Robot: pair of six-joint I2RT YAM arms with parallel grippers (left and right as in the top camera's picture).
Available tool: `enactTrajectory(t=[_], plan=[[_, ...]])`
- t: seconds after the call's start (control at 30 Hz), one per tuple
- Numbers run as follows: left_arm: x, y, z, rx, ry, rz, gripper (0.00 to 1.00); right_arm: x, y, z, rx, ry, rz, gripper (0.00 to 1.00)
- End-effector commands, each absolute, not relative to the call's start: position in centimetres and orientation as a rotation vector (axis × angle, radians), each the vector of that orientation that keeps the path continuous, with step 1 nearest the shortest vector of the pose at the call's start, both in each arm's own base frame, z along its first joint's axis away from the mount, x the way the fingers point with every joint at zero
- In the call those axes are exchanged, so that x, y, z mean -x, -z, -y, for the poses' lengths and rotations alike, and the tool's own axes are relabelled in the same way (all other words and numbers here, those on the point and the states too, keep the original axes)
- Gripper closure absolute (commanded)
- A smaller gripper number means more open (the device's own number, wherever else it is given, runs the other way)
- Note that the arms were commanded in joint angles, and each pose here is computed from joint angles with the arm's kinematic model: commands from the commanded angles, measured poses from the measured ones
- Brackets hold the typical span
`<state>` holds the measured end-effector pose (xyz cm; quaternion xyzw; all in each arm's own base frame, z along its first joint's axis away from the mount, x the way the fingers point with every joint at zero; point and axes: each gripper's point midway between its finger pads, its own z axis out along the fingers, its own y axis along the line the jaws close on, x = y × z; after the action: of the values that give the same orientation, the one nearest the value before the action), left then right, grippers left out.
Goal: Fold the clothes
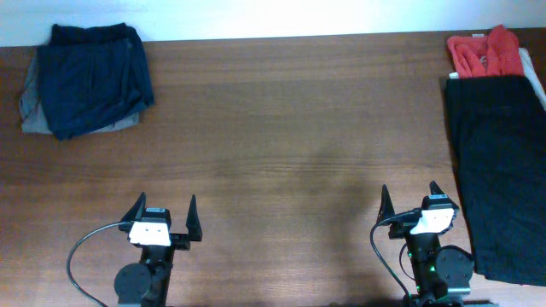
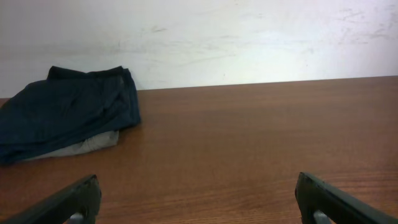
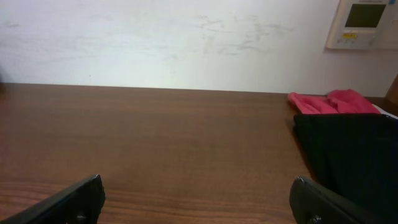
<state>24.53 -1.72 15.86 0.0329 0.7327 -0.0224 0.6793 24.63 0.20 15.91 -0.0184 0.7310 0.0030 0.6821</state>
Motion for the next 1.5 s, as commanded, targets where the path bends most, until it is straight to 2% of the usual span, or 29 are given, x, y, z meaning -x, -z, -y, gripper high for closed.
enactTrajectory(t=[0.0,1.03,1.07,1.17,1.23,1.33,1.4,1.47], plan=[[-24.5,-15.6,1.7,-0.068,0.055,-1.649,0.01,-24.6,-15.8,-0.2,0.04,-0.012,-1.64,0.02],[-24.5,-15.6,1.7,-0.068,0.055,-1.649,0.01,-24.6,-16.8,-0.2,0.042,-0.01,-1.6,0.02],[-24.5,-15.6,1.7,-0.068,0.055,-1.649,0.0,-24.6,-17.8,-0.5,0.034,-0.045,-1.558,0.02],[-24.5,-15.6,1.7,-0.068,0.055,-1.649,0.01,-23.0,-18.8,-6.9,0.05,-0.639,-1.555,0.02],[-24.5,-15.6,1.7,-0.068,0.055,-1.649,0.01,-22.1,-19.1,-8.6,0.038,-0.831,-1.567,0.02],[-24.5,-15.6,1.7,-0.068,0.055,-1.649,0.01,-21.6,-20.8,-9.1,-0.012,-0.962,-1.52,0.02],[-24.5,-15.6,1.7,-0.068,0.055,-1.649,0.01,-21.0,-24.1,-8.8,0.048,-0.923,-1.377,0.02],[-24.5,-15.6,1.7,-0.068,0.055,-1.649,0.01,-21.4,-26.7,-6.9,-0.031,-0.828,-1.292,0.02]])
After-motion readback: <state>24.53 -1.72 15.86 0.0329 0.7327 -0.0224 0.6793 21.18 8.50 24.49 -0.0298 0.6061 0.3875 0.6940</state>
